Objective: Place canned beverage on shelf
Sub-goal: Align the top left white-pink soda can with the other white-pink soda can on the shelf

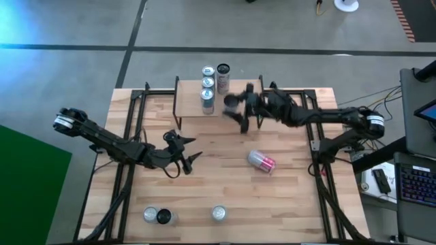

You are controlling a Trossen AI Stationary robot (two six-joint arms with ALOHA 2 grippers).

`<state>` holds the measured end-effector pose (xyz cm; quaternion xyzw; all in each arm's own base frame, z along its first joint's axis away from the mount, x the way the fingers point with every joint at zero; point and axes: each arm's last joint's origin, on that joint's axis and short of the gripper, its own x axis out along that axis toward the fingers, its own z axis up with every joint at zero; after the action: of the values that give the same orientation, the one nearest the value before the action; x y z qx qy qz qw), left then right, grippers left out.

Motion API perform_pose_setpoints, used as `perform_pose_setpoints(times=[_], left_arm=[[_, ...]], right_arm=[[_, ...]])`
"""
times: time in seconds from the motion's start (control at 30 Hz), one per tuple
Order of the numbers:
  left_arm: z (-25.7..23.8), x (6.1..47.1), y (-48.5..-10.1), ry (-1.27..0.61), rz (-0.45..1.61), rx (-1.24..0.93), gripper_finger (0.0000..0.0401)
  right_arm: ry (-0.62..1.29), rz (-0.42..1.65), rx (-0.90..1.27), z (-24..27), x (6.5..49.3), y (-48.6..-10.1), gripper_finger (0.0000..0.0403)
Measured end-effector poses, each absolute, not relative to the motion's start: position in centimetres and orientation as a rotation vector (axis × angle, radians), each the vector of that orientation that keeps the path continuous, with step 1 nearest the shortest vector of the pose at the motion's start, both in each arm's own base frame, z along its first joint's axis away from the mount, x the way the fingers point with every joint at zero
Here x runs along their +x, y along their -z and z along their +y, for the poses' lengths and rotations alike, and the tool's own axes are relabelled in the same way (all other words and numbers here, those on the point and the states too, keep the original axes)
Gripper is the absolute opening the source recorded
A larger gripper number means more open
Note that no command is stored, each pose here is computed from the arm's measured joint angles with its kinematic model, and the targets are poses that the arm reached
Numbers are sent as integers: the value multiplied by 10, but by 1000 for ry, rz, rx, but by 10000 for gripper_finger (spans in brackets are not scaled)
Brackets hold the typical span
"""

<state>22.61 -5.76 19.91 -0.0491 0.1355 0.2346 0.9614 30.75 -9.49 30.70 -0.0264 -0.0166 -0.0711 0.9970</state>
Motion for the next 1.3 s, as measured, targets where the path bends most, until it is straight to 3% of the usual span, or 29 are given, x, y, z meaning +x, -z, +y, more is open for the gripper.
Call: perform_pose_setpoints(times=[0.57, 1.3], left_arm=[[-60, 229, -196, -425, 305, -83, 295], [-60, 231, -191, -432, 327, -62, 295]], right_arm=[[159, 85, 53, -191, 344, -266, 267], [154, 104, 96, -214, 332, -264, 267]])
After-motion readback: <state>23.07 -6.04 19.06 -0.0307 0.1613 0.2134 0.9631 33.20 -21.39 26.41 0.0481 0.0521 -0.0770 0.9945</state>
